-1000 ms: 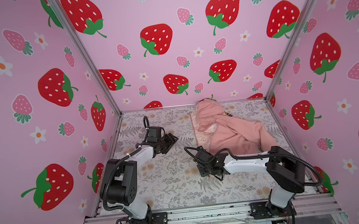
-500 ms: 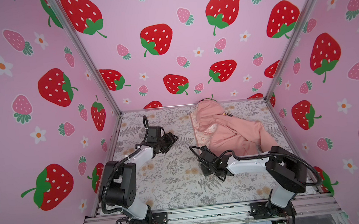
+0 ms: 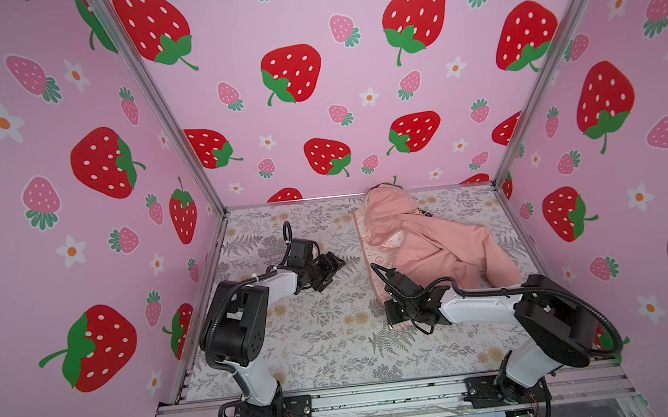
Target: Zip up the jacket
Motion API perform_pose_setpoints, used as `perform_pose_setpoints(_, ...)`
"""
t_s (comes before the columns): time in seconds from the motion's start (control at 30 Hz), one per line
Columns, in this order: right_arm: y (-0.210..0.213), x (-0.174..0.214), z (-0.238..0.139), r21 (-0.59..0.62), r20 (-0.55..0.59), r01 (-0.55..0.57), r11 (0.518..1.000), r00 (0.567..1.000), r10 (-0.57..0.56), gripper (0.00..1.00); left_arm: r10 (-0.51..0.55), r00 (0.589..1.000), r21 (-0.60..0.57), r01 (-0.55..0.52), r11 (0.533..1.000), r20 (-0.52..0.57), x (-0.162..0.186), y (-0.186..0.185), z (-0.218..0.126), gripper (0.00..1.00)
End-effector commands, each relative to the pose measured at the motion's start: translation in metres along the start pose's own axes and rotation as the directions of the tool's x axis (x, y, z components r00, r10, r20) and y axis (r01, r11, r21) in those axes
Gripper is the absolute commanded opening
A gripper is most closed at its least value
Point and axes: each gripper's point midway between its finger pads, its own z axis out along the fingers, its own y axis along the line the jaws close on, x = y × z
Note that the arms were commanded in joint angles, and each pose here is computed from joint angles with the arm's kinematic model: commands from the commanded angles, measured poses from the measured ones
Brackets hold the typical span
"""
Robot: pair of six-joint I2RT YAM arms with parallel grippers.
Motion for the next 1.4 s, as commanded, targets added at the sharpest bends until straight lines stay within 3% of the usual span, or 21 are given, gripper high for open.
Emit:
perform_pose_setpoints(0.0, 0.011, -0.009, -0.017, -0.071, 0.026, -0.007, 0.997, 1.000, 0.008, 0.00, 0.009, 1.000, 0.088, -0.008, 0.996, -0.004, -0.005, -0.034, 0.013, 0.81)
perform_pose_setpoints(0.5, 0.029, -0.032, -0.058, -0.188, 0.111, 0.003, 0.982, 0.994, 0.018, 0.00, -0.019, 1.000, 0.198, 0.024, 0.980, -0.023, -0.015, -0.076, 0.069, 0.80)
perform_pose_setpoints(1.0, 0.020, -0.028, -0.090, -0.193, 0.150, -0.003, 0.981, 0.988, 0.033, 0.00, -0.039, 0.996, 0.211, 0.022, 0.977, 0.076, -0.073, -0.101, 0.098, 0.61)
perform_pose_setpoints(1.2, 0.017, -0.025, -0.093, -0.192, 0.152, -0.005, 0.981, 0.988, 0.034, 0.00, -0.053, 0.995, 0.227, 0.032, 0.973, 0.088, -0.087, -0.106, 0.105, 0.47)
perform_pose_setpoints(1.37, 0.022, -0.026, -0.093, -0.211, 0.150, 0.008, 0.977, 0.988, 0.025, 0.00, -0.038, 0.995, 0.245, 0.015, 0.969, 0.090, -0.096, -0.111, 0.104, 0.21)
